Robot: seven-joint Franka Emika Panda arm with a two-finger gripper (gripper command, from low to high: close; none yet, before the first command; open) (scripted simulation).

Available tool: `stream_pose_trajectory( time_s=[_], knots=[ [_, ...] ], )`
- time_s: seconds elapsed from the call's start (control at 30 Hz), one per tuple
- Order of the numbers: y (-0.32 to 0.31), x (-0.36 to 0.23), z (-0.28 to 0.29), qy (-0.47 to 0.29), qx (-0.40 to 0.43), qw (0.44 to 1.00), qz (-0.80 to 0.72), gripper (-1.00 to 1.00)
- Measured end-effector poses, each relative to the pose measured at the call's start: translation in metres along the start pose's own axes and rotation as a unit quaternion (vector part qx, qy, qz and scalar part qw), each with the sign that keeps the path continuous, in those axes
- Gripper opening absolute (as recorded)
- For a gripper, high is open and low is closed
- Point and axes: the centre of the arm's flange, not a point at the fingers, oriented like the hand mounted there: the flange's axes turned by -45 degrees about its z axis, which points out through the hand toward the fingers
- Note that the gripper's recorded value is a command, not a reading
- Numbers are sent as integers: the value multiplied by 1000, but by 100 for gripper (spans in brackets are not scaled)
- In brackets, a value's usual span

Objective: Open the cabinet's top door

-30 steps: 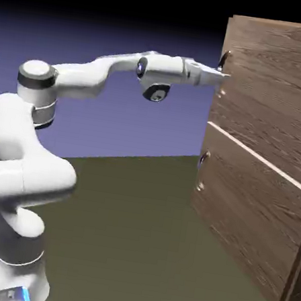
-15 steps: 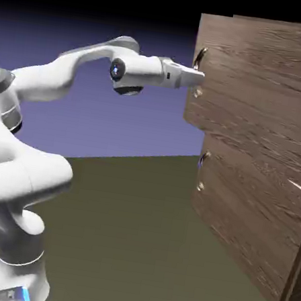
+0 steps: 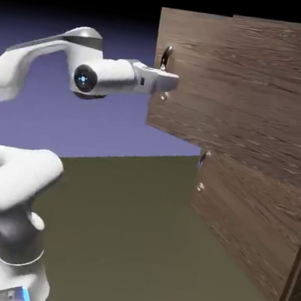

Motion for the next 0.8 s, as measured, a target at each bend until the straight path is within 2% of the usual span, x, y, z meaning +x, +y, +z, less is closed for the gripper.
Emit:
stream_pose_trajectory(
  time_s=[0.3, 0.8],
  knots=[
    [29, 0, -77, 0, 78, 997, 0, -100],
    [84, 0, -168, 0, 179, 984, 0, -100]
  ],
)
